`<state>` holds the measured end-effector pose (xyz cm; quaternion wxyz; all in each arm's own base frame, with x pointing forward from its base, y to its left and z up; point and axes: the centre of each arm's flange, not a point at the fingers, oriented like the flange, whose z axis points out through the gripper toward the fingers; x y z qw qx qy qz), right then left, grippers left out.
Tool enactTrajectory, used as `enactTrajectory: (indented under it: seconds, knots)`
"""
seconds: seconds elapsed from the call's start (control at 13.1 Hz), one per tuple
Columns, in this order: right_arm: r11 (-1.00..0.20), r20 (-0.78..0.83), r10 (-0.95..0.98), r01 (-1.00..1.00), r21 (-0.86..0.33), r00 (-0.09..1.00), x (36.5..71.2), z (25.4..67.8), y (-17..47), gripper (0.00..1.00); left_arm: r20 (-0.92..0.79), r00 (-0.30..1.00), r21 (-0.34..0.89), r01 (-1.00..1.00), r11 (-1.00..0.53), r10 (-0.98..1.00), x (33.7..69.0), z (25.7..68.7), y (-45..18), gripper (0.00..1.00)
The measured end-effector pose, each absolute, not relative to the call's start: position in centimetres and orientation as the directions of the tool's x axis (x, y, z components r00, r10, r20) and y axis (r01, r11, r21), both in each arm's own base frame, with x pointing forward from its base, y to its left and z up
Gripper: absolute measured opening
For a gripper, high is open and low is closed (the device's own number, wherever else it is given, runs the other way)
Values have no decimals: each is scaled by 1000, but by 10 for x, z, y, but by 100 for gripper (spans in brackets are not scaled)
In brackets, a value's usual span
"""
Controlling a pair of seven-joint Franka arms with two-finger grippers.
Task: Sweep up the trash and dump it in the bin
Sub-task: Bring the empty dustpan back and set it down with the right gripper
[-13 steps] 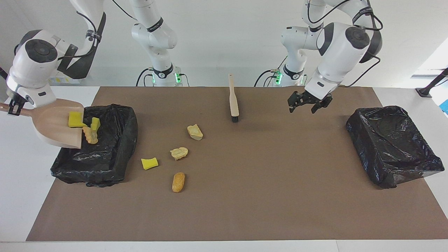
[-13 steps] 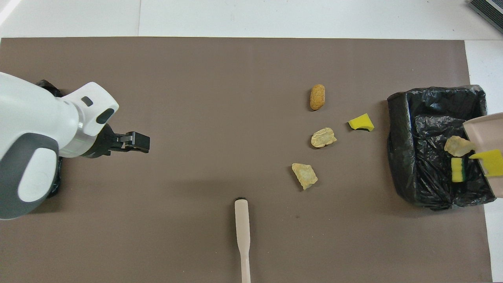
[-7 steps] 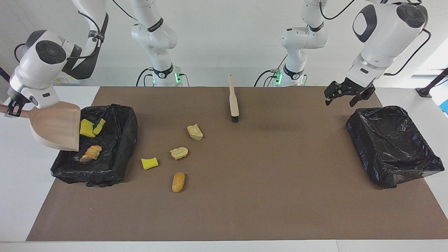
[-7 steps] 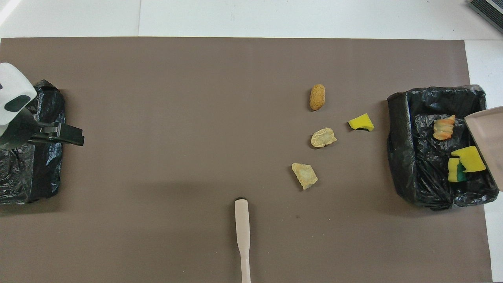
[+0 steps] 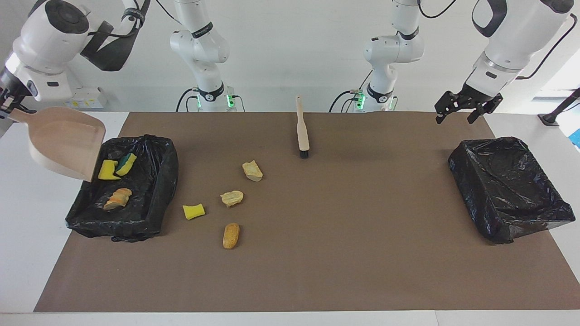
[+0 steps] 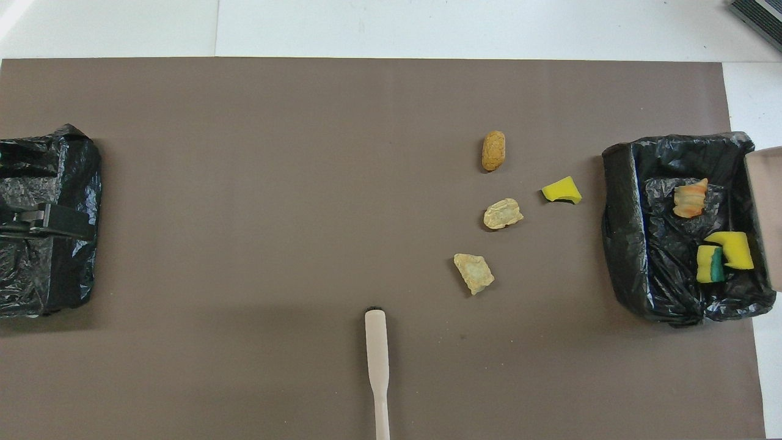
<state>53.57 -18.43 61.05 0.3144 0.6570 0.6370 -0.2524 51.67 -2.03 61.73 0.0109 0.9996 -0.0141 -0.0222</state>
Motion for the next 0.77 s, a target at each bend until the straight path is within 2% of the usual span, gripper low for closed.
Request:
enactTrajectory:
  seconds: [0.15, 0.38, 0.54, 0.77]
  knots:
    - [-132, -626, 750, 976, 175, 214, 541, 596, -150, 33, -32, 999, 28, -15, -999, -16, 513, 625, -16, 100]
    - [-361, -501, 737, 890, 277, 455, 551, 575, -70, 33, -12, 1000, 36, -13, -999, -13, 510, 636, -13, 100]
    - [-507, -394, 711, 813, 285, 582, 555, 554, -17, 33, -10, 1000, 38, -2, -999, -3, 508, 638, -8, 100]
    - [-765, -231, 570, 612, 202, 788, 566, 509, 41, 33, -13, 1000, 39, 6, -999, 6, 508, 638, -3, 100]
